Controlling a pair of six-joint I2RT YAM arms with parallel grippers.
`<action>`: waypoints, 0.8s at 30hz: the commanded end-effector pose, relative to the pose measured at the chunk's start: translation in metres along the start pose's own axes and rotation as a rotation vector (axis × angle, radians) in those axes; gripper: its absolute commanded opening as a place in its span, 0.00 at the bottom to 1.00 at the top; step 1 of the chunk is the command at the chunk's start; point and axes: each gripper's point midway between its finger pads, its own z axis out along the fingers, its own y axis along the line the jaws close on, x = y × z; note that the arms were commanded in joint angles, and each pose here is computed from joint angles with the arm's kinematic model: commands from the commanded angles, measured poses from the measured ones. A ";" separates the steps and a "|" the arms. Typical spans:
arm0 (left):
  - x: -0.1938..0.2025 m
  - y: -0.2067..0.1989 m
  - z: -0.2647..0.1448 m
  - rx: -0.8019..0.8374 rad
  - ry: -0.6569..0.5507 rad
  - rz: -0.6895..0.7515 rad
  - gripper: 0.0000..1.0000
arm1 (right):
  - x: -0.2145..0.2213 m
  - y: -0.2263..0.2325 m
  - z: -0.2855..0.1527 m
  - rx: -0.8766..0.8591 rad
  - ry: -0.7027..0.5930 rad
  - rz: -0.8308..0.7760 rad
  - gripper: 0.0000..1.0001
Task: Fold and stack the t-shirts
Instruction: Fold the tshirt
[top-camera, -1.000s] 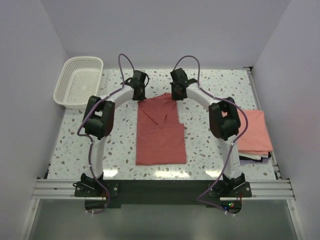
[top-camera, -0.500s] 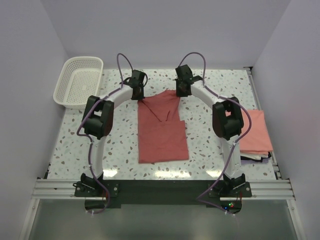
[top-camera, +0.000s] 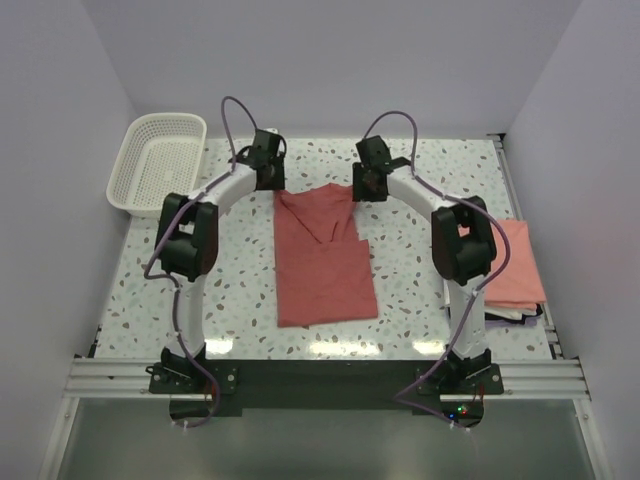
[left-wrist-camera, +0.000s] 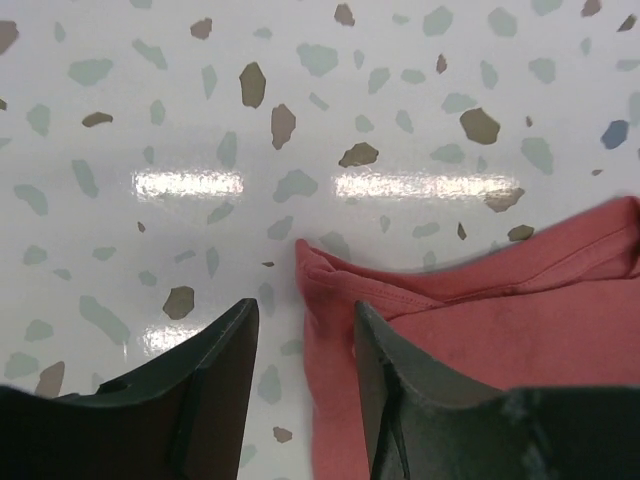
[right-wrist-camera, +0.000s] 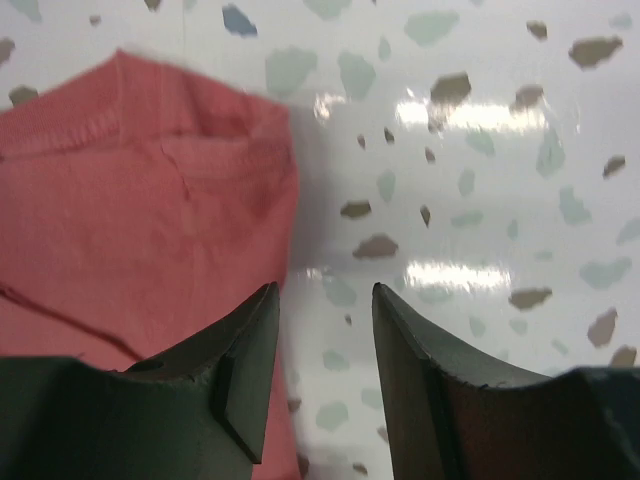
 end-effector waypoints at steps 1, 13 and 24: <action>-0.079 -0.007 -0.058 0.058 -0.203 -0.040 0.48 | -0.027 0.008 -0.053 -0.088 -0.129 0.075 0.45; -0.058 -0.042 -0.068 0.264 -0.164 -0.103 0.35 | 0.030 0.023 -0.035 -0.229 -0.033 0.089 0.43; -0.004 -0.080 -0.027 0.372 -0.033 -0.097 0.30 | 0.064 0.034 -0.011 -0.253 0.056 0.077 0.43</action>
